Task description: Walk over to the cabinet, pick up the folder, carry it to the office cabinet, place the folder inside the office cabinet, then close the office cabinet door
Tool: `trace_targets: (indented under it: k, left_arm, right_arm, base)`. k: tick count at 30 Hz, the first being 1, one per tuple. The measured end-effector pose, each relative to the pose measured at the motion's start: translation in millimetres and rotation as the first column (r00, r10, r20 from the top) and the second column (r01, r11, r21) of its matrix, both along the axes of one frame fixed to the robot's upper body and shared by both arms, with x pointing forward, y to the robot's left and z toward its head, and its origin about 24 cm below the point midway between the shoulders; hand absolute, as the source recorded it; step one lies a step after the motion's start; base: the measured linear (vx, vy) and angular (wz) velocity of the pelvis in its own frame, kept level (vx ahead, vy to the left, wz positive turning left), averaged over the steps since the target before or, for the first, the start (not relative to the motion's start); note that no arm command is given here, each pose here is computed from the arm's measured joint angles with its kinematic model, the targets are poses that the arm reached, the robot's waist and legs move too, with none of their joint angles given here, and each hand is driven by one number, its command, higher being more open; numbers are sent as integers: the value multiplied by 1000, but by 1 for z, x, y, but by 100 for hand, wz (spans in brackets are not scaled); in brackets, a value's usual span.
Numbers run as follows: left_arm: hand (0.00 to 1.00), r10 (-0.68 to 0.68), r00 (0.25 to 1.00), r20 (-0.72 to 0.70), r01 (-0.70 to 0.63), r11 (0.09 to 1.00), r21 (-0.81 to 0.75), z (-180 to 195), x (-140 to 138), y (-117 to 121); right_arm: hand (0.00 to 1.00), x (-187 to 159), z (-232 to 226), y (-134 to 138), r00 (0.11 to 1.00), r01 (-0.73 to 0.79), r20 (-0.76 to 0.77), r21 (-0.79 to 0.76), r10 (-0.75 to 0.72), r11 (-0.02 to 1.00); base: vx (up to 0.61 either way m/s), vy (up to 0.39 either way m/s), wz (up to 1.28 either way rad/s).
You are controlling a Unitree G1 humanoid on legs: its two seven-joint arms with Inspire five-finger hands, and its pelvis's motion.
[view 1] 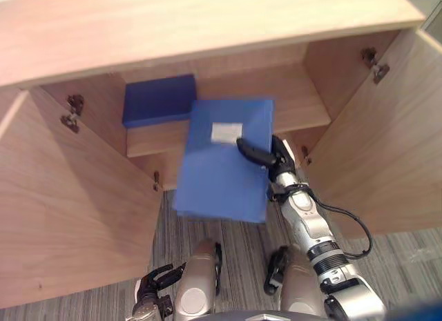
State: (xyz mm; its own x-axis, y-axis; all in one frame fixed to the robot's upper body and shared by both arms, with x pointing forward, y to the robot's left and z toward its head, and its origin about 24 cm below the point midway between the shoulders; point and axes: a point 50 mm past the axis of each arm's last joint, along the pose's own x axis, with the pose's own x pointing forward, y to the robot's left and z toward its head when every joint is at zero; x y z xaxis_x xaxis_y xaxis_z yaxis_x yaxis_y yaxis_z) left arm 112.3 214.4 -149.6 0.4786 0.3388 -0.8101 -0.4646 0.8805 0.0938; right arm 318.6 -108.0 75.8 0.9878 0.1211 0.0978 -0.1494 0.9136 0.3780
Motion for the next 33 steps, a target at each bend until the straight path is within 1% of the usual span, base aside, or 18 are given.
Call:
trace_targets:
  k: [1,3,7,10,13,14,15,17,18,20,21,23,24,25,26,28,31,33]
  left_arm:
    - [100,4,1000,2,-4,1000,-7,0,1,0]
    - [100,14,1000,3,-13,1000,-18,0,1,-1]
    - [100,43,999,16,-42,998,-42,1,4,-2]
    - [100,56,998,41,-54,997,-55,4,9,-2]
    - [100,67,997,43,-64,995,-74,4,12,-4]
    - [100,64,997,48,-60,995,-75,5,14,-5]
    - [100,62,997,52,-58,995,-77,5,15,-5]
    - [100,51,996,69,-45,995,-84,7,20,-8]
    - [100,55,996,76,-48,995,-90,8,22,-9]
    - [100,50,995,87,-41,994,-101,9,27,-12]
    - [100,48,995,91,-38,994,-104,9,28,-13]
    - [100,28,994,105,-17,994,-108,11,33,-17]
    - [100,24,994,108,-12,994,-108,12,34,-18]
    - [100,15,994,112,-3,994,-109,13,36,-19]
    - [100,9,994,112,3,994,-108,13,36,-20]
    - [100,-16,993,120,29,994,-106,14,39,-23]
    - [100,-19,993,117,32,994,-107,14,38,-23]
    - [100,-21,994,104,32,993,-112,13,36,-24]
  right_arm:
    - [0,1,7,4,1000,-8,11,88,7,996]
    - [0,2,13,7,1000,-18,18,162,16,987]
    - [0,7,20,3,1000,-18,21,230,14,973]
    - [0,9,21,-6,1000,15,7,283,-18,959]
    - [0,21,30,-10,999,46,-16,368,-43,929]
    - [0,33,44,-11,998,55,-13,419,-55,906]
    - [0,39,53,-14,998,57,-3,437,-62,898]
    - [0,61,91,-20,994,71,34,514,-102,855]
    - [0,67,102,-23,992,76,43,538,-117,840]
    - [0,80,144,-40,981,88,72,656,-179,750]
    - [0,81,152,-47,976,96,79,677,-201,729]
    - [0,87,178,-78,958,142,66,737,-280,660]
    - [0,88,183,-86,953,152,59,759,-298,634]
    - [0,87,192,-100,943,166,47,793,-330,587]
    - [0,86,196,-106,938,167,43,812,-343,559]
    - [0,81,207,-135,912,193,17,863,-409,467]
    - [0,76,212,-157,887,229,-18,884,-461,408]
    - [0,76,209,-163,885,250,-58,896,-462,366]
  base:
    - [-160,10,1]
    - [-107,49,-2]
    - [-52,73,-3]
    - [-7,67,7]
    - [23,43,23]
    - [26,23,25]
    - [21,11,24]
    - [15,2,21]
    - [20,-3,29]
    - [41,-13,27]
    - [41,-16,33]
    - [39,-24,46]
    - [41,-33,46]
    - [23,-24,35]
    - [24,-36,45]
    - [20,-39,44]
    - [27,-53,26]
    - [31,-62,18]
